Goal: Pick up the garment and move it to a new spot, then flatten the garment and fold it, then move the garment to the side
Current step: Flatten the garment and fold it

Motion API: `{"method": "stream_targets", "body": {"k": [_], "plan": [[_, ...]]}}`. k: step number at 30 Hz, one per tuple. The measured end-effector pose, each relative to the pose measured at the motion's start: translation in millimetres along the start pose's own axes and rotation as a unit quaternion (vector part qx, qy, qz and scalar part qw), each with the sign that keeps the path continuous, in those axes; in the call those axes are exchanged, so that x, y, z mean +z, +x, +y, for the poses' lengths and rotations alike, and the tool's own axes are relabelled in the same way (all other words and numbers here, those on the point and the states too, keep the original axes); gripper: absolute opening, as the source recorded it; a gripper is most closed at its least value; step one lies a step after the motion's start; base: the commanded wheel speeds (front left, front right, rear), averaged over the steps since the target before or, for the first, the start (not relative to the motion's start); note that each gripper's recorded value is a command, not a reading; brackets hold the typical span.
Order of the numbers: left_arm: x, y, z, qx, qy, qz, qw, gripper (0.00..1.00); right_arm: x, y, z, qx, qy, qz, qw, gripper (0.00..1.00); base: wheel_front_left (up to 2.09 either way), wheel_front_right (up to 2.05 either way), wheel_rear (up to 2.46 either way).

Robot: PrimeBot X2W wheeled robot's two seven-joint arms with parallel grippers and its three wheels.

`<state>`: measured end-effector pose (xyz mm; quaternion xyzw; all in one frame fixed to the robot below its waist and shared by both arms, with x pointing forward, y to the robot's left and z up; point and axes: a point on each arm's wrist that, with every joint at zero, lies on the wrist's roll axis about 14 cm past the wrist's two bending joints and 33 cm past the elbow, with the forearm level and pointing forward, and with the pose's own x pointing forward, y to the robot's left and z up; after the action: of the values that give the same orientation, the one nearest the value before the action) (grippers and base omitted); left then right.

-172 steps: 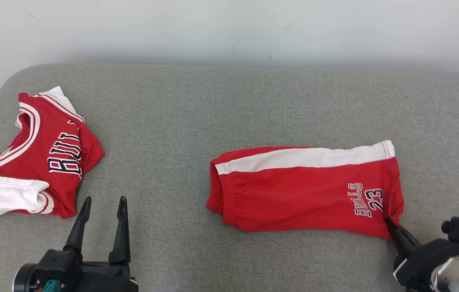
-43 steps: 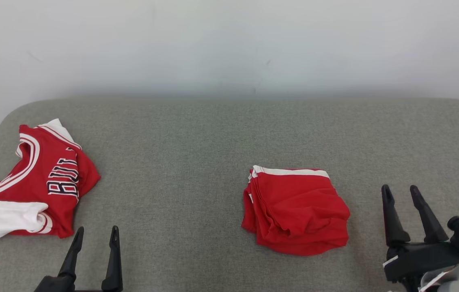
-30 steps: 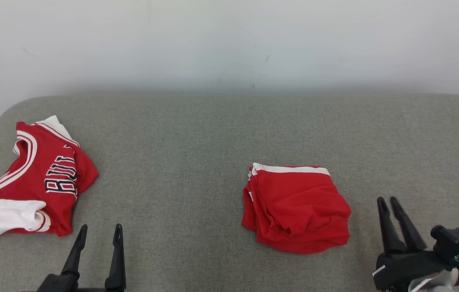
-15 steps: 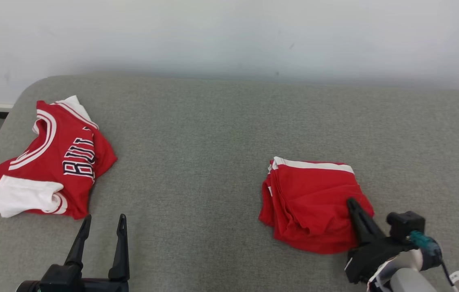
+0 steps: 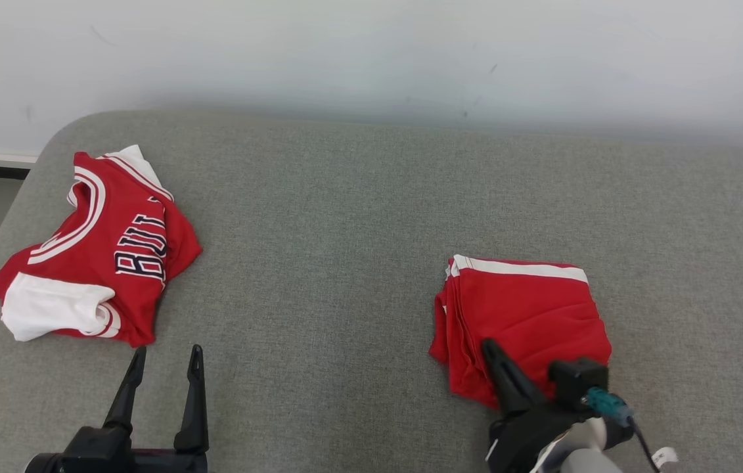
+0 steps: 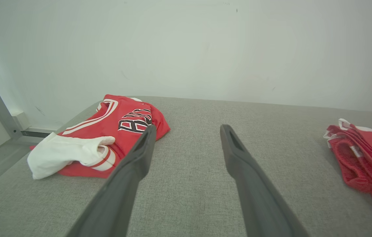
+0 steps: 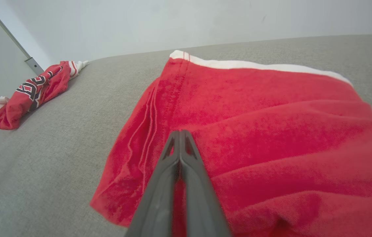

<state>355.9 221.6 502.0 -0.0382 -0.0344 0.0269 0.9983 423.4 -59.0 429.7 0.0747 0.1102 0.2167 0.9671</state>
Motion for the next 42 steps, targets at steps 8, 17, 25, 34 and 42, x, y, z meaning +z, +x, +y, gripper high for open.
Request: {"method": "stream_targets", "body": {"k": [8, 17, 25, 34, 42], "plan": [[2, 1, -2, -0.002, -0.001, -0.004, 1.000, 1.00, -7, 2, 27, 0.023, 0.016, 0.006, 1.000, 0.00, 0.00, 0.00, 0.00], [4, -2, -2, -0.002, -0.003, -0.006, 1.000, 1.00, 26, -2, 19, 0.014, 0.015, -0.045, 0.999, 0.00, 0.00, 0.00, 0.00], [5, -2, -12, -0.018, -0.006, -0.010, 1.000, 1.00, 61, -31, -21, -0.041, 0.005, -0.108, 0.993, 0.00, 0.00, 0.00, 0.00], [10, 0, -28, -0.043, -0.007, -0.018, 0.999, 1.00, 77, -80, -59, -0.106, -0.003, -0.150, 0.983, 0.00, 0.00, 0.00, 0.00], [11, 5, -41, -0.065, -0.008, -0.019, 0.998, 1.00, 77, -117, -77, -0.153, -0.004, -0.168, 0.974, 0.00, 0.00, 0.00, 0.00]]}}
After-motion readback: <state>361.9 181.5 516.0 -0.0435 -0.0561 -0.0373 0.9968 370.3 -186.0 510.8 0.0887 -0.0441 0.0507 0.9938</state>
